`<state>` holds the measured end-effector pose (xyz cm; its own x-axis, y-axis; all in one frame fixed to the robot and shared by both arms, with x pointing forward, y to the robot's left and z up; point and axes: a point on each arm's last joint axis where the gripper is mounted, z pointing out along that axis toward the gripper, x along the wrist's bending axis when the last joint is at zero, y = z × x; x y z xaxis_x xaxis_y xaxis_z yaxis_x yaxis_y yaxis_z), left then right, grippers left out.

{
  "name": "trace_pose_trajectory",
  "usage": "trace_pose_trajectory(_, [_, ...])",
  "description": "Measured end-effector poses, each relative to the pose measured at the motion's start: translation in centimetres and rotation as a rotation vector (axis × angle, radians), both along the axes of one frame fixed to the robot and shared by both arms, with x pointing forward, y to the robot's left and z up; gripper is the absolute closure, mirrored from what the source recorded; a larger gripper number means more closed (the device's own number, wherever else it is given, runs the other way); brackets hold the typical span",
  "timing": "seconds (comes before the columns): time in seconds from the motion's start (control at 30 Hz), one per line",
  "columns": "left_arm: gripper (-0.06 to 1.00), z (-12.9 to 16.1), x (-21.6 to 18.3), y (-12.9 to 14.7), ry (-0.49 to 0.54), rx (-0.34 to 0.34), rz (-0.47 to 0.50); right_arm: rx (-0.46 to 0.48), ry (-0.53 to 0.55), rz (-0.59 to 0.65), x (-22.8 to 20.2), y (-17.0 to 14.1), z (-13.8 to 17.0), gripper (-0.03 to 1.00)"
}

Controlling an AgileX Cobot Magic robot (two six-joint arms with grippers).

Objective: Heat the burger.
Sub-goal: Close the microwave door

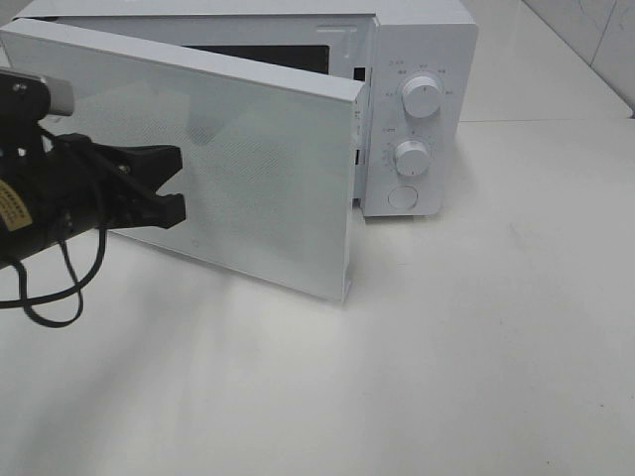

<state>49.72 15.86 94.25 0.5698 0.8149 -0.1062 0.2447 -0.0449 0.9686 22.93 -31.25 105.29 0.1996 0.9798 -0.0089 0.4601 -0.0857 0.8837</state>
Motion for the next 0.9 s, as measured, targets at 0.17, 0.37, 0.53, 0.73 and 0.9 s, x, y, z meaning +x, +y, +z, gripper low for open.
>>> trace_pose_trajectory(0.17, [0.94, 0.5, 1.3, -2.1, -0.023, -0.019, -0.031, 0.0, 0.0, 0.0, 0.0, 0.0, 0.0, 0.2])
trace_pose_trajectory(0.37, [0.94, 0.7, 2.8, -4.5, -0.043, -0.049, -0.05, 0.0, 0.0, 0.0, 0.0, 0.0, 0.0, 0.2])
trace_pose_trajectory(0.53, [0.94, 0.7, 4.4, -6.6, -0.066, -0.072, -0.055, 0.0, 0.0, 0.0, 0.0, 0.0, 0.0, 0.2])
trace_pose_trajectory(0.73, [0.94, 0.7, 6.0, -8.0, -0.091, -0.089, -0.056, 0.0, 0.0, 0.0, 0.0, 0.0, 0.0, 0.2])
trace_pose_trajectory(0.9, [0.94, 0.4, 7.3, -9.5, -0.118, -0.088, -0.089, 0.0, 0.0, 0.0, 0.0, 0.0, 0.0, 0.2])
